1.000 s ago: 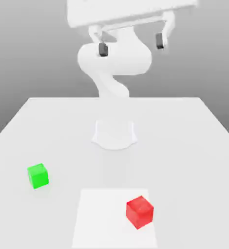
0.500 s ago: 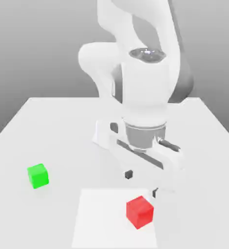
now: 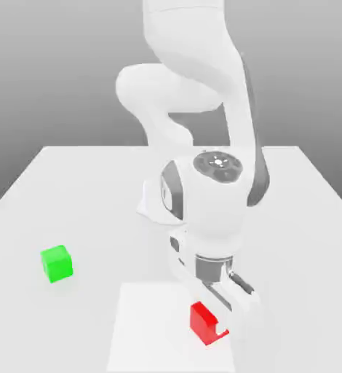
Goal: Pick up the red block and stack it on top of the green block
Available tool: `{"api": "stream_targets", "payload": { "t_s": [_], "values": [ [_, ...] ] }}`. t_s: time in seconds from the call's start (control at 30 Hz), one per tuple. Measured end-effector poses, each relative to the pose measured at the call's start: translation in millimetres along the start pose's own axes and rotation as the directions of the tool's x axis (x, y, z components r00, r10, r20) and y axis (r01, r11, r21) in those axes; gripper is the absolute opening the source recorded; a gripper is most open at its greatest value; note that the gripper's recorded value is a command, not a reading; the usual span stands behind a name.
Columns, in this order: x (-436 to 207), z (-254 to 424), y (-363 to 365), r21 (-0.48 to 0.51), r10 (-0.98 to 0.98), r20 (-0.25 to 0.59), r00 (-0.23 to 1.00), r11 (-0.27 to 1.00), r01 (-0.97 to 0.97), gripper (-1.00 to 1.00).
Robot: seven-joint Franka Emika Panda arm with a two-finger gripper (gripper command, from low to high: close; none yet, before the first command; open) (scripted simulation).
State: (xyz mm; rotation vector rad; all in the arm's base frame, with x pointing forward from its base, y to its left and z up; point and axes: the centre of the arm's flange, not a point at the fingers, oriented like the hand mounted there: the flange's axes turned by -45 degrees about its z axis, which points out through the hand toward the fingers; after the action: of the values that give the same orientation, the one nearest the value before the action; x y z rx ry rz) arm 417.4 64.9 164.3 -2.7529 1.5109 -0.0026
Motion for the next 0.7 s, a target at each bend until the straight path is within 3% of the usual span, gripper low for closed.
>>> {"api": "stream_targets", "payload": {
  "t_s": [0.17, 0.37, 0.7],
  "values": [
    [21.5, -46.1, 15.8, -0.003, 0.026, -0.006, 1.000, 1.000, -0.026, -1.00],
    [123.6, -65.7, 124.5, -0.013, 0.177, -0.021, 0.984, 0.984, -0.177, -1.00],
    [171.5, -76.9, 295.9, -0.002, 0.311, -0.002, 0.950, 0.950, -0.311, -1.00]
  ]
}}
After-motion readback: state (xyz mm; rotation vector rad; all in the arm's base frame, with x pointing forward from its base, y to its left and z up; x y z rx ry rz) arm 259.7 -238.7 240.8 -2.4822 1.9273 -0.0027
